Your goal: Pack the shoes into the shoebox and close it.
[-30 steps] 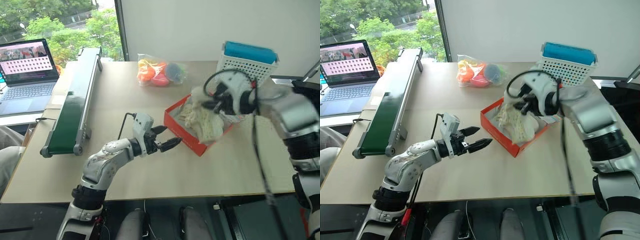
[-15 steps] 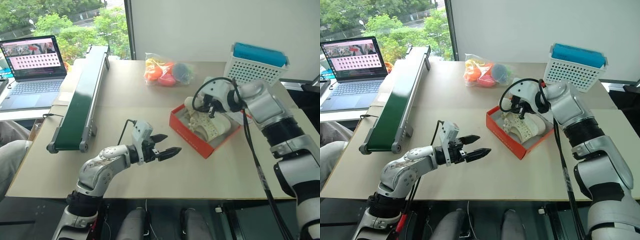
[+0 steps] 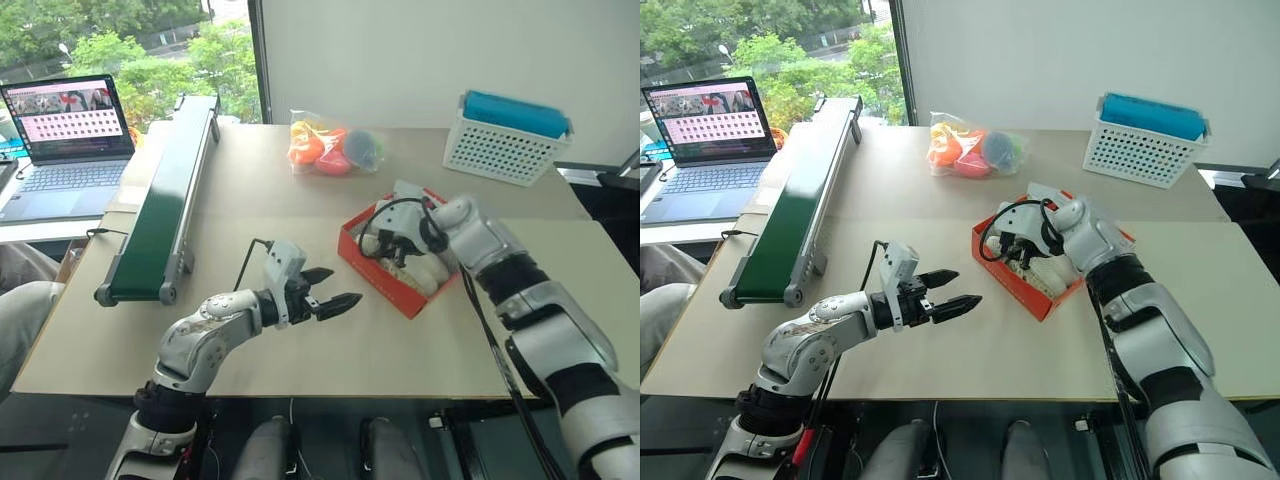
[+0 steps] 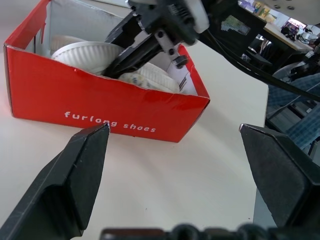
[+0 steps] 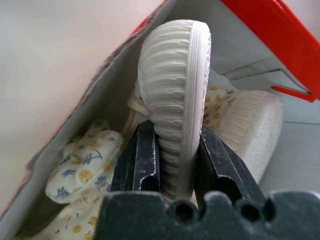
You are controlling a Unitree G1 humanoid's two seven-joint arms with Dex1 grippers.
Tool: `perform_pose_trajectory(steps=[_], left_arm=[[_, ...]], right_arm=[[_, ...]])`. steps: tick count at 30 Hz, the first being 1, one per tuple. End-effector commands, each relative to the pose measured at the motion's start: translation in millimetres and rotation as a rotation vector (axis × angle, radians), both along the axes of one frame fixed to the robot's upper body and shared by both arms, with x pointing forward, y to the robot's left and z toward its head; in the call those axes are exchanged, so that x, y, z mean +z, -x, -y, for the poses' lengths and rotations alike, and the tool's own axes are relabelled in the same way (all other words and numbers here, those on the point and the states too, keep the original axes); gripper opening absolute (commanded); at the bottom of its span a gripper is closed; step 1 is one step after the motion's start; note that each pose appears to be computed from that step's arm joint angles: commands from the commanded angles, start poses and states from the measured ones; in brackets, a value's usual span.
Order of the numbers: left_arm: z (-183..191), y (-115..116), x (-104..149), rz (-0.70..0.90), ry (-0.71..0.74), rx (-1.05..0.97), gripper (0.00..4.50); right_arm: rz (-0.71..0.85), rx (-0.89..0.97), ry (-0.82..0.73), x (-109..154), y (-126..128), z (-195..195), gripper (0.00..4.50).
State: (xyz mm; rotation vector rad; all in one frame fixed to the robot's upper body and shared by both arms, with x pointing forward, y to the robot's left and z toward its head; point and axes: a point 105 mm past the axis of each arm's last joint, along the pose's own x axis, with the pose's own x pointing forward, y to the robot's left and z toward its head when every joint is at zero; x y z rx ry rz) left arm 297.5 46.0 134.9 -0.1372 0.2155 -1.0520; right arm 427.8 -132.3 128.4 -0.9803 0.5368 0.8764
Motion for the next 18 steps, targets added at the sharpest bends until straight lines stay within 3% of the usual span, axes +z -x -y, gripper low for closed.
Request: perform_pose_trajectory(steps=[1,5,10,13,15,18], left_arm=[[2,-4,11,0.047,0.008,0.003,4.45],[4,-4,12,0.047,0.013,0.005,4.45],[4,-6,12,0.045,0.011,0.007,4.45],[3,-7,11,0.043,0.01,0.01,4.45],[4,-8,11,0.042,0.011,0.009,4.5],[4,-8,11,0.041,0.011,0.009,4.5]], right_arm=[[-0.056,-0.083,0.061,-30,1,23,0.65],[-0.068,-0.105,0.035,-38,1,20,0.65],[-0.052,-0.13,-0.112,-12,-1,12,0.65],[-0.057,-0.131,-0.126,-10,2,12,0.65],[-0.088,-0.134,-0.14,-14,6,12,1.51],[-0.125,-0.106,-0.129,-22,13,8,2.42]])
